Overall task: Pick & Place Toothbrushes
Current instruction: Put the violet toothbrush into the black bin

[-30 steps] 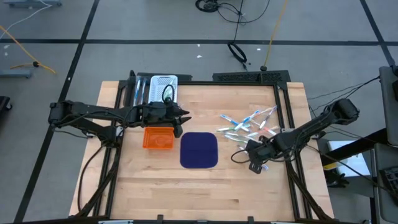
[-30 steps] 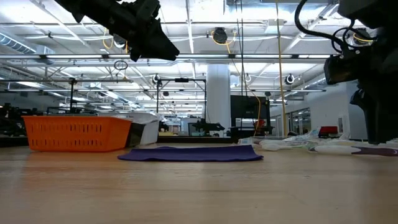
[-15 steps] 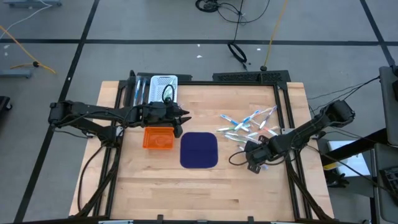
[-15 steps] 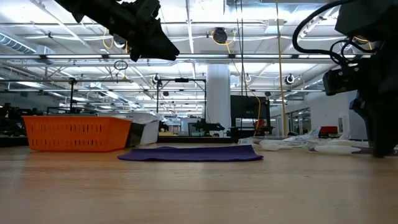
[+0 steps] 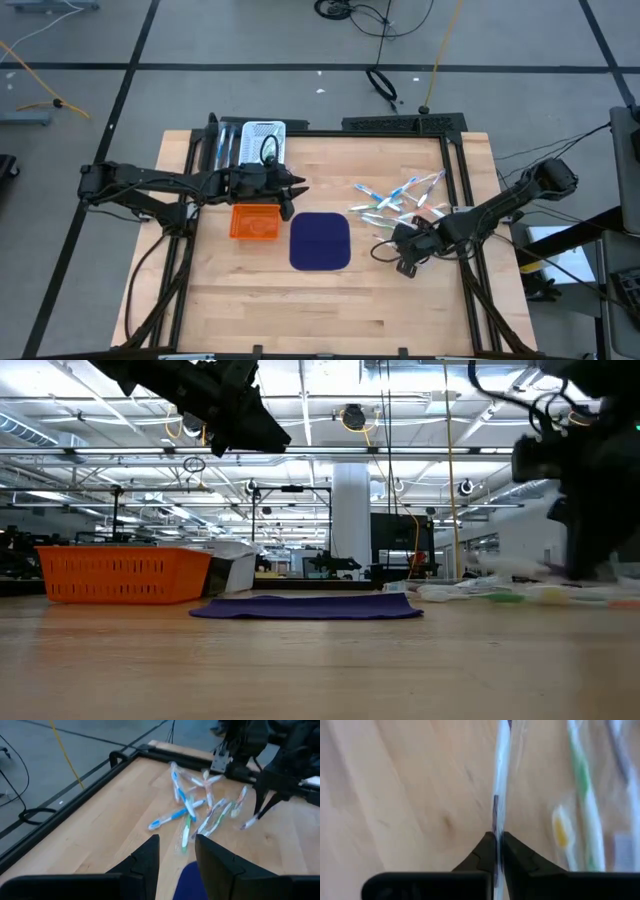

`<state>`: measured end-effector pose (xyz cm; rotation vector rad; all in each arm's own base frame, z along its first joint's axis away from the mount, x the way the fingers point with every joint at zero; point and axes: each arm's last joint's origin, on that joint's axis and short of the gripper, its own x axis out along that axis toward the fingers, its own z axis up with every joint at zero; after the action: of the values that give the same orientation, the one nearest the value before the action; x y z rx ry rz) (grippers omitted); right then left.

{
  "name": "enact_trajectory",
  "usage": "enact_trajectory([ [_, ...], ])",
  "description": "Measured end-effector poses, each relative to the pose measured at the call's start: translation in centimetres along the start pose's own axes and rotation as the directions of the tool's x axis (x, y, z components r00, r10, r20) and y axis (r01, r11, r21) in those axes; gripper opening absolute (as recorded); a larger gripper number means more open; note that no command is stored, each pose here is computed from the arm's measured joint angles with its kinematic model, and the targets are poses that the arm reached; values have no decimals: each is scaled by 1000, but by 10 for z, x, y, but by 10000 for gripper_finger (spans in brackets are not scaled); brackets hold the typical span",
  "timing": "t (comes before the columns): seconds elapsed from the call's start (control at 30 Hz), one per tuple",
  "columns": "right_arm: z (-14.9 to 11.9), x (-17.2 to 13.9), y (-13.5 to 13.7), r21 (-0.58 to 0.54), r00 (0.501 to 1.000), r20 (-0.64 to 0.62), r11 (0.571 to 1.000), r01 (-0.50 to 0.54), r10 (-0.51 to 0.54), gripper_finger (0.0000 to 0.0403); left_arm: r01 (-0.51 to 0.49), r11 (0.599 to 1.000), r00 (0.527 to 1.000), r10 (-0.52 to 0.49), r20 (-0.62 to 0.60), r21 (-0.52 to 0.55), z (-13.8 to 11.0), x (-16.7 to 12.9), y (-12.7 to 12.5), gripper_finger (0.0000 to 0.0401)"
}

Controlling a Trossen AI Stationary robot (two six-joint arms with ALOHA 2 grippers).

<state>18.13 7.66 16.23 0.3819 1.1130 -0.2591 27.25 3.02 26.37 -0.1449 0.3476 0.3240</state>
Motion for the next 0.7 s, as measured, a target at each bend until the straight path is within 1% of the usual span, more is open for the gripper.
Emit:
enact_trajectory([
  [0.1,8,-11,1,-22,990,137,1000,-19,22,8,23,1000,999,-23,45,-9,5,0,-1,127],
  [0.2,17,-24,2,-50,954,298,998,-25,39,8,100,995,990,-99,103,-3,11,-1,-4,127],
  [0.3,28,-37,2,-87,888,457,996,-18,56,8,162,987,973,-160,163,3,17,-2,-7,127],
  [0.43,45,-52,6,-144,773,627,990,-2,93,8,200,980,953,-196,231,7,21,4,-11,127],
  [0.5,53,-58,9,-178,712,690,984,-2,126,8,219,976,937,-213,276,10,22,10,-16,127],
  [0.6,63,-66,10,-209,635,758,978,15,153,8,248,969,912,-239,332,16,19,22,-23,127],
  [0.7,68,-70,10,-219,592,791,975,37,155,8,272,962,879,-264,397,37,16,34,-30,127],
])
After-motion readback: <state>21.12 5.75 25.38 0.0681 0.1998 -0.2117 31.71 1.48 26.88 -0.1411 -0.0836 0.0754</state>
